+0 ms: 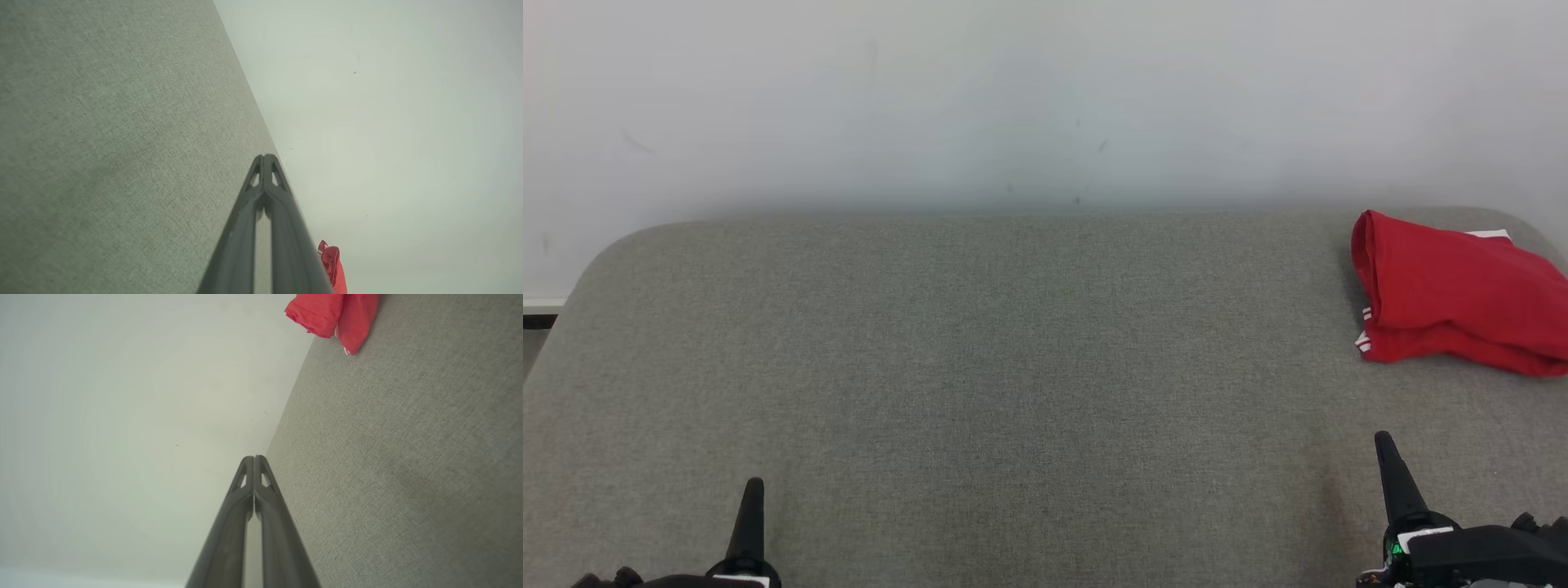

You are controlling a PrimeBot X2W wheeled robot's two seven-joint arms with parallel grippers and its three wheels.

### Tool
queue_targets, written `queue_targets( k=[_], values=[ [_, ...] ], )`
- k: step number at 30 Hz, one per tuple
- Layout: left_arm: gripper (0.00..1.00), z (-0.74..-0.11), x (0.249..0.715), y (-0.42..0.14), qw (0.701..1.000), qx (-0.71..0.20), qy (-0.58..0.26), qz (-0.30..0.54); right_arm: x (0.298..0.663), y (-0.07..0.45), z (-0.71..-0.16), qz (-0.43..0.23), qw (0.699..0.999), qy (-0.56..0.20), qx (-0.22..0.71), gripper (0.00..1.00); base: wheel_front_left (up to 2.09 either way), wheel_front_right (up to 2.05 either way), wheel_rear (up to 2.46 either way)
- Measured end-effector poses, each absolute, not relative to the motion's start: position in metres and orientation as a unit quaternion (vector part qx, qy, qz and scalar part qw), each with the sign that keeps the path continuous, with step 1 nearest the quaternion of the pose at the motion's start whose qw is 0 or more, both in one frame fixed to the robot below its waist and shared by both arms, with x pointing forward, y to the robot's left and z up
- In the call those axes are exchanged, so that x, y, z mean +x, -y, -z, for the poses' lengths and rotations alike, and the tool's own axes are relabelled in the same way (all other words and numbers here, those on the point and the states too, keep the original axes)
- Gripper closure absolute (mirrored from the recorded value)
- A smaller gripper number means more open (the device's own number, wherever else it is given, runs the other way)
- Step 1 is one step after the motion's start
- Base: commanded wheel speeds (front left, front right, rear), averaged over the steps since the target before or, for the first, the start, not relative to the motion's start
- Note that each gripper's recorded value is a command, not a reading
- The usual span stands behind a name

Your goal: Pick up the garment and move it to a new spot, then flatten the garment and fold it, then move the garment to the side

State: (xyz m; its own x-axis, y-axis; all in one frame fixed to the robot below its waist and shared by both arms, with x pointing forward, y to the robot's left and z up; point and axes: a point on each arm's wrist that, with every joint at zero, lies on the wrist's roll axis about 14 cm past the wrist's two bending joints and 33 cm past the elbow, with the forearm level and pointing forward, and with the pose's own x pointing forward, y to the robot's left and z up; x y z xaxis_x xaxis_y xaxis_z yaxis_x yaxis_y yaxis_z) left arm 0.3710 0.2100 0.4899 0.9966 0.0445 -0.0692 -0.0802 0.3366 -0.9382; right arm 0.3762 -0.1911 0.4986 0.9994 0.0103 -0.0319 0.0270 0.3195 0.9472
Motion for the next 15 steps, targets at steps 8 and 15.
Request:
queue_targets(
  k=[8,15],
  values=[
    [1.0,-0.4926,0.3745,-0.2083,0.797,-0.603,-0.013,-0.033,0.3792,0.1923,-0.5006,0.004,0.792,-0.014,0.61,1.0,0.0,0.0,0.0],
    [1.0,-0.4951,0.3774,-0.2062,0.78,-0.626,-0.011,-0.026,0.3806,0.1941,-0.5005,0.006,0.776,-0.012,0.631,1.0,0.0,0.0,0.0]
  ],
)
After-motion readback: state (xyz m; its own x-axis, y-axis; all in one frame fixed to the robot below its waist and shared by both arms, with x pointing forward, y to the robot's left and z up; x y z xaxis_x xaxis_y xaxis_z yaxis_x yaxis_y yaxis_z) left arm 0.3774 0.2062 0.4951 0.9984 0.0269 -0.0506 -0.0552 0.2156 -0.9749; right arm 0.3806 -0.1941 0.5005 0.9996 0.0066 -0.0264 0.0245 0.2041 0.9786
